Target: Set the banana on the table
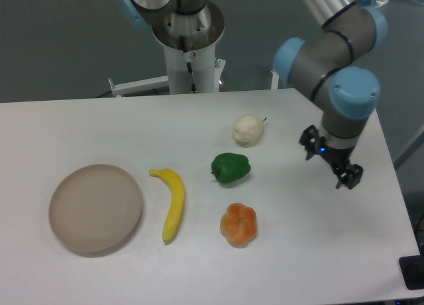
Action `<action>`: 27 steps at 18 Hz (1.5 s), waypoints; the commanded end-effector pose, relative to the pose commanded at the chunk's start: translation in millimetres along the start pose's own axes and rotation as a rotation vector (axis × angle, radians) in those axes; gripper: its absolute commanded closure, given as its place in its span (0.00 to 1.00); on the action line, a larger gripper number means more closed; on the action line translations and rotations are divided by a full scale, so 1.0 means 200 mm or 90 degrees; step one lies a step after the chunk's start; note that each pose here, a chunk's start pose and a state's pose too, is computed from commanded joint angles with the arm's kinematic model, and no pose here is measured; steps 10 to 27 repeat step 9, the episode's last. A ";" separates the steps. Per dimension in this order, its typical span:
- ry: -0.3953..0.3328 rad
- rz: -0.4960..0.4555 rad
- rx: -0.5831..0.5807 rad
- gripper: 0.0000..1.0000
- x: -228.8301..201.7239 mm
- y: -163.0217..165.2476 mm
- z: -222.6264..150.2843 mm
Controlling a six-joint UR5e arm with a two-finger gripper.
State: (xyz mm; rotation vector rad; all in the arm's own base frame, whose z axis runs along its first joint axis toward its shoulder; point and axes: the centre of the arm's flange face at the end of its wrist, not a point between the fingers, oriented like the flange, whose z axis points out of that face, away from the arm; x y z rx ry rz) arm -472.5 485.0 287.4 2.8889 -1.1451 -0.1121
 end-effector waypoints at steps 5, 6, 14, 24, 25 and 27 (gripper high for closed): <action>0.003 -0.002 0.009 0.00 0.00 -0.02 0.02; 0.002 -0.004 0.009 0.00 0.00 -0.02 0.02; 0.004 -0.007 0.011 0.00 -0.01 -0.04 0.04; 0.004 -0.007 0.011 0.00 -0.01 -0.04 0.04; 0.004 -0.007 0.011 0.00 -0.01 -0.04 0.04; 0.004 -0.007 0.011 0.00 -0.01 -0.04 0.04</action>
